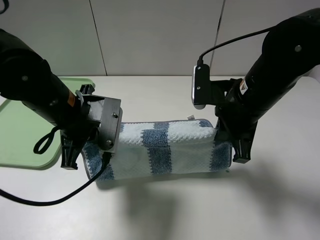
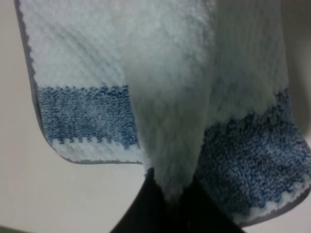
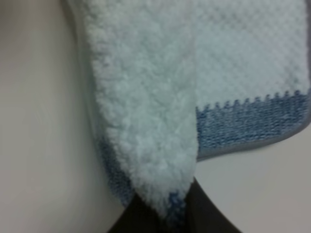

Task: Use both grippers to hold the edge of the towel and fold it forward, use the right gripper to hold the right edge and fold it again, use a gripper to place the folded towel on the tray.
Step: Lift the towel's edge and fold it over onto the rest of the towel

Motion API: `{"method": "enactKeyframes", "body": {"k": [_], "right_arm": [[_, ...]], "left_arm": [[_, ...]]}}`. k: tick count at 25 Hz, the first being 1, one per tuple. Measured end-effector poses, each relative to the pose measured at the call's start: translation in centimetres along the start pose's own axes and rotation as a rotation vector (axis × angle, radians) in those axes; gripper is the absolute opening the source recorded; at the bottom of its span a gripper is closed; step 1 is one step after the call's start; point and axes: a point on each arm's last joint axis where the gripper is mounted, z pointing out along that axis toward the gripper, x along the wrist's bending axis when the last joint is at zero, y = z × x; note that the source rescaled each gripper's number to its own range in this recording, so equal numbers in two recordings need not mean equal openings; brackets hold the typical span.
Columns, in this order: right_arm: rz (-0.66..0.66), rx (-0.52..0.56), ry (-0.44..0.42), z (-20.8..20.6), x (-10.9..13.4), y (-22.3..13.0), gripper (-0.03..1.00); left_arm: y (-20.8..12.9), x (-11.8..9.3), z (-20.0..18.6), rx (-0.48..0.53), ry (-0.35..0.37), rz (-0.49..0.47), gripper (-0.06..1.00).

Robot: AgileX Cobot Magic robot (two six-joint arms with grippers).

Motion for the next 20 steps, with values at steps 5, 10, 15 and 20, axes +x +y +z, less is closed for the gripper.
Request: {"method": "enactKeyframes", "body": {"k": [5,10,15,20], "right_arm": [[-0.026,-0.013,-0.044,0.1,-0.4,0.1,0.0],[-0.063,-0.007,-0.079,0.2,-0.7,0.1,0.0],[-0.079,-0.022,-0.109,0.4,-1.0,0.3,0.0],[-0.093,0.004,-0.089,2.1,-1.2,0.4,0.0]], "left_arm": [[0.2,0.7,0.5,0.011,0.014,0.027,0.0],[0.4,1.4,0.8,0.004,0.034,0.029,0.0],[-0.3,2.5,1.1,-0.001,0.062,-0.015,0.0],[-0.5,3.0,1.1,-0.021,0.097,-0.032,0.0]]}}
